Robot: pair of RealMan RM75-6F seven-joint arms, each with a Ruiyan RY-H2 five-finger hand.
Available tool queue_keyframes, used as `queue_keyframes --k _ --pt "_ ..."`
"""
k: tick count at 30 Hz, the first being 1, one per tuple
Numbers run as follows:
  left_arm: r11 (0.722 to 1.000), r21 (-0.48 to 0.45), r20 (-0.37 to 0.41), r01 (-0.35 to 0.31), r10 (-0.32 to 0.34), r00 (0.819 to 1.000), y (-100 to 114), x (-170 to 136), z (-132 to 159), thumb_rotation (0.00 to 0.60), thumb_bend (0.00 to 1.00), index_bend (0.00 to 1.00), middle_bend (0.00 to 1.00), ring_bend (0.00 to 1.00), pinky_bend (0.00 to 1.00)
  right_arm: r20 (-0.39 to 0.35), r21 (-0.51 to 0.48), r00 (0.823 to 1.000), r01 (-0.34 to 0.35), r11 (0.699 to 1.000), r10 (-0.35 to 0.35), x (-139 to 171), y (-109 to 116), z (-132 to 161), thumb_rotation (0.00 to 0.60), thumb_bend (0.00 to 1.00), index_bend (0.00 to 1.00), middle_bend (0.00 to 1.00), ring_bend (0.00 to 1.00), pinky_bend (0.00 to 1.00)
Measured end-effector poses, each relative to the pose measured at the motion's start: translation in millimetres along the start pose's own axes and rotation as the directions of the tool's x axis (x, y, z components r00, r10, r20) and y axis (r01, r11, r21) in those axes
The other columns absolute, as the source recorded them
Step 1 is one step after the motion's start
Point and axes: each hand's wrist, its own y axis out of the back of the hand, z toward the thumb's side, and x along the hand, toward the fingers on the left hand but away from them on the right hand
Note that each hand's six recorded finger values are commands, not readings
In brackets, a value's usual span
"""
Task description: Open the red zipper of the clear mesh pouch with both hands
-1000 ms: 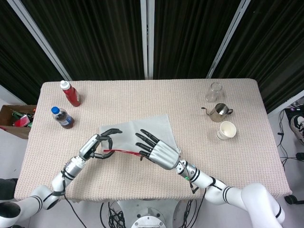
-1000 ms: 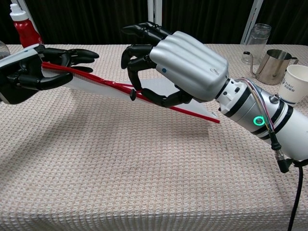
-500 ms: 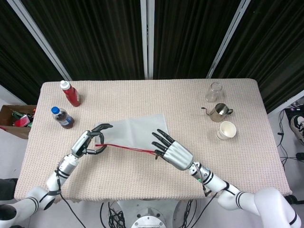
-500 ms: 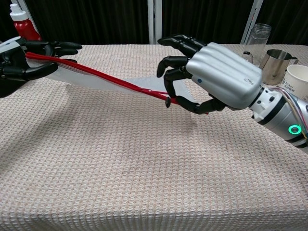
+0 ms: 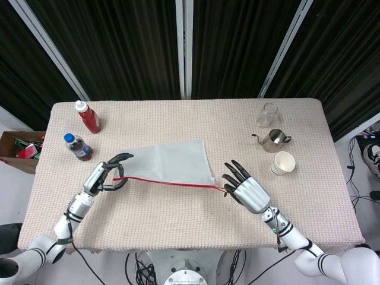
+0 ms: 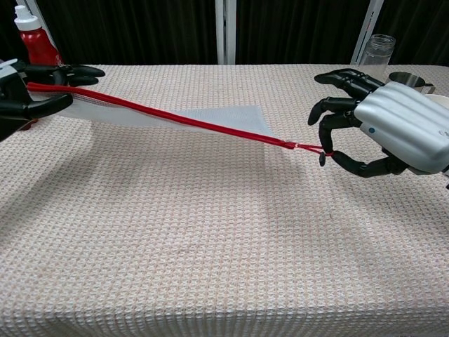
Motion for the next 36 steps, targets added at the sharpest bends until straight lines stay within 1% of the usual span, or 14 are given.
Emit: queue_keyframes --k 4,6,7,9,10,12,15,18,21,25,28,29,31,36 --pt "1.0 0.03 -0.004 0.004 -0.004 1.0 -0.7 0.8 -0.8 0.6 0.43 0.66 0.2 0.1 0.13 0.006 0.001 1.0 0.005 1.0 -0.005 -1.4 1.8 -1.2 0.6 0.4 0.8 0.23 0.0 0.0" --pt "0.998 0.065 -0.01 0.004 -0.003 1.0 -0.1 1.0 -2.1 0.6 0.44 0.6 0.19 0.1 0.13 0.015 -0.003 1.0 -0.005 1.0 0.005 -1.5 1.0 -2.2 0.6 0.31 0.61 0.16 0.0 0.0" --pt "0.995 0.101 -0.017 0.006 -0.004 1.0 0.4 0.9 -3.5 0.6 0.44 0.54 0.18 0.1 0.13 0.021 -0.005 1.0 -0.014 1.0 0.014 -1.3 0.0 -3.1 0.6 0.25 0.4 0.08 0.0 0.0" --pt "0.985 0.173 -0.033 0.013 -0.007 0.999 1.5 0.2 -6.1 0.6 0.4 0.36 0.14 0.1 0.13 0.044 -0.012 0.998 -0.047 0.999 0.047 -0.7 -3.3 -6.3 0.6 0.17 0.11 0.01 0.0 0.0" --pt "0.972 0.232 -0.045 0.019 -0.009 0.999 2.7 -0.4 -8.0 0.6 0.37 0.32 0.13 0.1 0.13 0.056 -0.019 0.996 -0.063 0.998 0.064 -0.6 -4.5 -7.9 0.6 0.16 0.03 0.0 0.0 0.0" --pt "0.942 0.334 -0.065 0.028 -0.007 0.998 5.4 -1.8 -10.5 0.6 0.3 0.26 0.11 0.1 0.13 0.087 -0.042 0.991 -0.096 0.995 0.099 -0.6 -4.9 -11.8 0.6 0.14 0.0 0.0 0.0 0.0" --pt "0.853 0.521 -0.095 0.038 0.014 0.995 12.8 -5.6 -12.4 0.6 0.28 0.25 0.1 0.1 0.13 0.135 -0.08 0.982 -0.122 0.989 0.132 -0.4 2.6 -20.6 0.6 0.13 0.0 0.0 0.0 0.0" --pt "0.712 0.701 -0.112 0.032 0.065 0.992 26.4 -12.1 -9.3 0.6 0.28 0.24 0.11 0.1 0.13 0.197 -0.099 0.972 -0.109 0.989 0.127 1.0 21.3 -40.9 0.6 0.15 0.0 0.0 0.0 0.0" --pt "0.538 0.843 -0.116 0.016 0.153 0.981 48.5 -23.2 -0.5 0.6 0.27 0.24 0.11 0.1 0.13 0.276 -0.112 0.957 -0.063 0.992 0.092 7.9 44.5 -67.3 0.6 0.17 0.0 0.02 0.0 0.0" --pt "0.292 0.956 -0.114 0.019 0.312 0.943 93.8 -53.6 20.8 0.6 0.25 0.24 0.11 0.1 0.13 0.37 -0.125 0.927 -0.019 0.992 0.065 28.6 71.9 -94.9 0.6 0.2 0.0 0.05 0.0 0.0" --pt "0.17 0.984 -0.114 0.043 0.428 0.896 126.1 -90.7 41.5 0.6 0.23 0.24 0.11 0.1 0.13 0.438 -0.122 0.897 -0.006 0.993 0.059 53.6 92.4 -111.4 0.6 0.22 0.01 0.05 0.0 0.0" --pt "0.147 0.988 -0.115 0.051 0.466 0.877 134.2 -107.0 48.9 0.6 0.22 0.24 0.11 0.1 0.13 0.456 -0.124 0.888 -0.006 0.992 0.062 62.2 98.0 -114.9 0.6 0.22 0.01 0.05 0.0 0.0" --pt "0.136 0.989 -0.114 0.051 0.511 0.852 139.2 -129.6 57.3 0.6 0.21 0.24 0.11 0.1 0.13 0.495 -0.139 0.865 -0.012 0.99 0.08 84.0 109.6 -120.6 0.6 0.24 0.01 0.04 0.0 0.0" --pt "0.158 0.987 -0.099 0.009 0.577 0.811 129.2 -170.9 70.6 0.6 0.2 0.24 0.11 0.1 0.13 0.582 -0.206 0.804 -0.005 0.978 0.127 142.3 123.8 -121.5 0.6 0.25 0.01 0.04 0.0 0.0"
